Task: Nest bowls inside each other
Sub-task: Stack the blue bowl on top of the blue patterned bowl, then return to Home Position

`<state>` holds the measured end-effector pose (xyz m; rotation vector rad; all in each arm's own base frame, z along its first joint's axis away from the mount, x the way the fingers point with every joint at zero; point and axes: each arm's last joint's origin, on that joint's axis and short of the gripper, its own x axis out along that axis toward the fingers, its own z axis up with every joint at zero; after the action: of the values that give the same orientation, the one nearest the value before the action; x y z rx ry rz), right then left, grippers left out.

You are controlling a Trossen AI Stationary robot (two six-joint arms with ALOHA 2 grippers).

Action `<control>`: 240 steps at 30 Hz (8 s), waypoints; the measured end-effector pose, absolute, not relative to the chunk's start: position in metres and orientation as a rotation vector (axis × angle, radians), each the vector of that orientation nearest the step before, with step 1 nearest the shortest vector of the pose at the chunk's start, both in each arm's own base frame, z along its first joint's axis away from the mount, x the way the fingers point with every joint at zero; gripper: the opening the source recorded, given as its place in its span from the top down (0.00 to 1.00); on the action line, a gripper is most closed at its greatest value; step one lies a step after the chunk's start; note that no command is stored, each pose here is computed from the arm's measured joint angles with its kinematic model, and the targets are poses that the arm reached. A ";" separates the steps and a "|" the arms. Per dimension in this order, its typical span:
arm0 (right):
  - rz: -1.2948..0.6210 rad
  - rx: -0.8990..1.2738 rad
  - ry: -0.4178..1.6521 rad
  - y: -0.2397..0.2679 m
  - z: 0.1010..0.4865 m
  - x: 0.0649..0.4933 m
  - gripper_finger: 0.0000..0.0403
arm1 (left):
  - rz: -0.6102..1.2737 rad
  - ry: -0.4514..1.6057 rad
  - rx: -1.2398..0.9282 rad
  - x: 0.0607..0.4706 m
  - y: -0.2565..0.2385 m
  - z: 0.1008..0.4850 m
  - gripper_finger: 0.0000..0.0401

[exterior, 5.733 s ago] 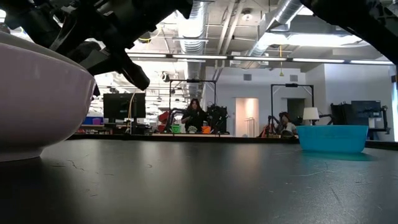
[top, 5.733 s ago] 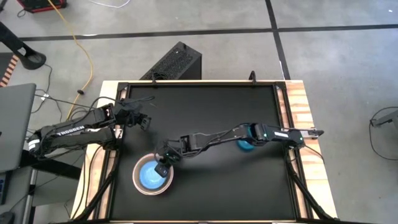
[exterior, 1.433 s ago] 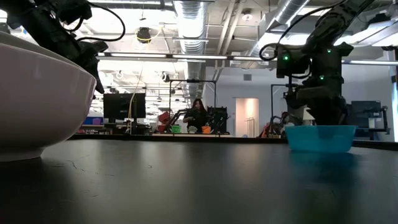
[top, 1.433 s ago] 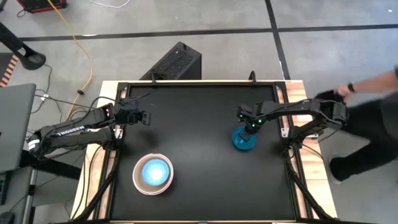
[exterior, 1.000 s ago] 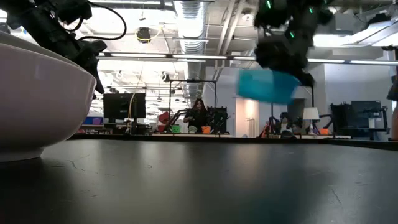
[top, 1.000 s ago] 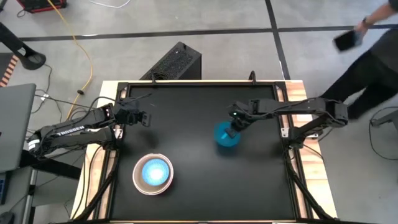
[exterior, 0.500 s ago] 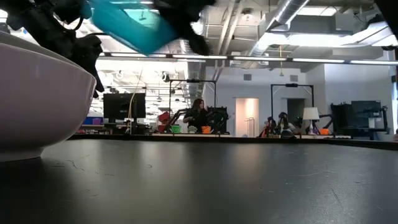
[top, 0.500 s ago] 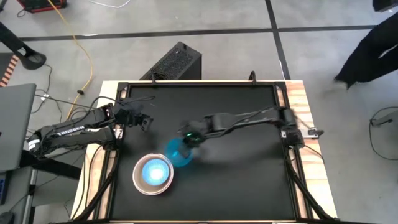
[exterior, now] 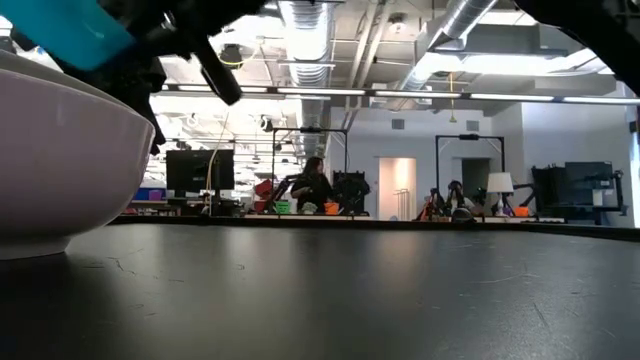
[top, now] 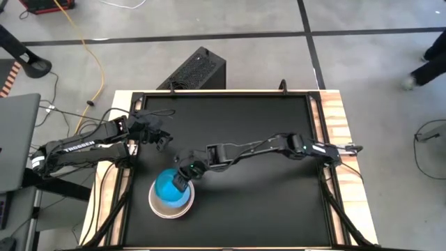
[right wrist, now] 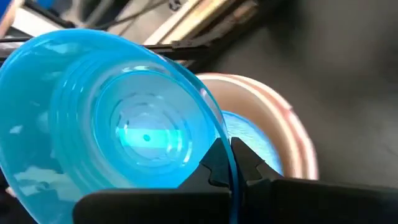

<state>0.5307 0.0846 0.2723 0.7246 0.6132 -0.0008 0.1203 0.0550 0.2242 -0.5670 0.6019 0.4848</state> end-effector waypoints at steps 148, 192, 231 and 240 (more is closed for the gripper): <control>-0.139 0.173 0.038 -0.006 0.163 0.116 0.96 | 0.304 -0.092 -0.522 0.104 0.026 0.170 0.68; -0.139 0.173 0.041 -0.006 0.163 0.116 0.96 | 0.336 0.044 -0.531 0.104 0.026 0.156 0.68; -0.139 0.173 0.041 -0.006 0.163 0.116 0.96 | 0.337 0.044 -0.531 0.104 0.026 0.156 0.68; -0.139 0.173 0.041 -0.006 0.163 0.116 0.96 | 0.336 0.044 -0.531 0.104 0.026 0.156 0.68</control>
<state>0.1155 -0.0064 0.1627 0.1729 0.0413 -0.1386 0.1039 0.0262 0.1561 -0.5313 0.0444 0.3365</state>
